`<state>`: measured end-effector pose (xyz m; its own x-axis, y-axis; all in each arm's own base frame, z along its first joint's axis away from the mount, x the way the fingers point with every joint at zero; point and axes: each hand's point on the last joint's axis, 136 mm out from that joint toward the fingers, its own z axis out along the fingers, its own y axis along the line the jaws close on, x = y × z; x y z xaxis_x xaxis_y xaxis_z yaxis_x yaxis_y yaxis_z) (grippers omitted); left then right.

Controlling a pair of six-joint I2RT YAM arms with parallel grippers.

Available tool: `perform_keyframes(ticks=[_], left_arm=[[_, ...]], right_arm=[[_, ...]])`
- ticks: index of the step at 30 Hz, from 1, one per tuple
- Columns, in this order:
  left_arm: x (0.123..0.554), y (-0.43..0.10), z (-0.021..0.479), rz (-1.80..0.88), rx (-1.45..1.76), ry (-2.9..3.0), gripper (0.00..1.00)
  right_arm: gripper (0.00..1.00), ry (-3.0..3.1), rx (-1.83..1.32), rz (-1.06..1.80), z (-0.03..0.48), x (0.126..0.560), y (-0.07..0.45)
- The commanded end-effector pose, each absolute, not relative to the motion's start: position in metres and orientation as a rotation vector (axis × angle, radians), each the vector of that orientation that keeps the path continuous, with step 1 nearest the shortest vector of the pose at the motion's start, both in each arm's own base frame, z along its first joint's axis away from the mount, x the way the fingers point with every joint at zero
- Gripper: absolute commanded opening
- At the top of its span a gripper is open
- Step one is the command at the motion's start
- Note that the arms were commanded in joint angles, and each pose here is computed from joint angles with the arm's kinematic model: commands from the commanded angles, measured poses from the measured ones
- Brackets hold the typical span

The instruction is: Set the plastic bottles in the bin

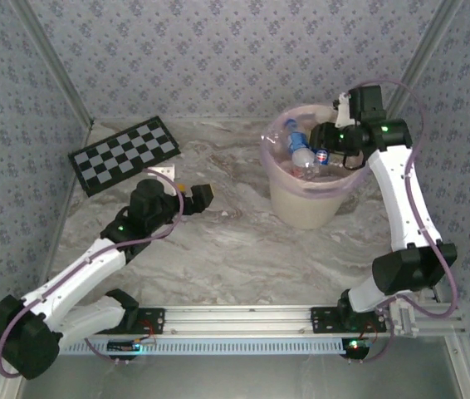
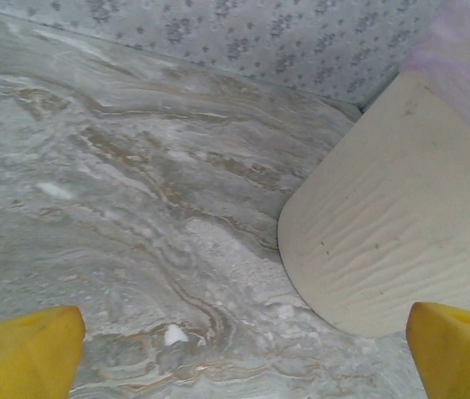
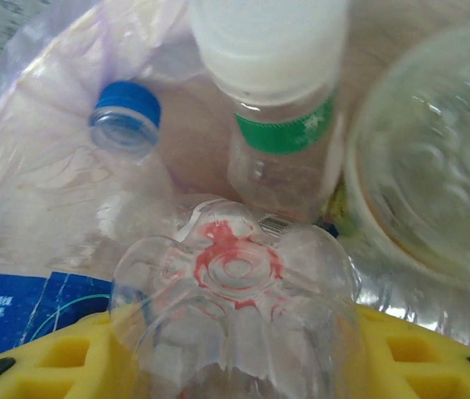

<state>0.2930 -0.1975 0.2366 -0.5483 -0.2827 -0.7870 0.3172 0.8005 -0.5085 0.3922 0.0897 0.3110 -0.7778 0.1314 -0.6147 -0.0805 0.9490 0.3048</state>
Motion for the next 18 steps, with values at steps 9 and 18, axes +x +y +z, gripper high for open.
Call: perform_keyframes(ticks=[9, 18], left_arm=[[0.283, -0.163, 0.250, -0.724, -0.069, 2.012, 0.99], [0.300, -0.190, 0.305, -0.827, 0.022, 1.928, 0.99]], right_arm=[[0.34, 2.577, -0.232, 0.665, 0.266, 0.385, 0.189], [0.61, 2.468, -0.216, 0.396, 0.319, 0.399, 0.157]])
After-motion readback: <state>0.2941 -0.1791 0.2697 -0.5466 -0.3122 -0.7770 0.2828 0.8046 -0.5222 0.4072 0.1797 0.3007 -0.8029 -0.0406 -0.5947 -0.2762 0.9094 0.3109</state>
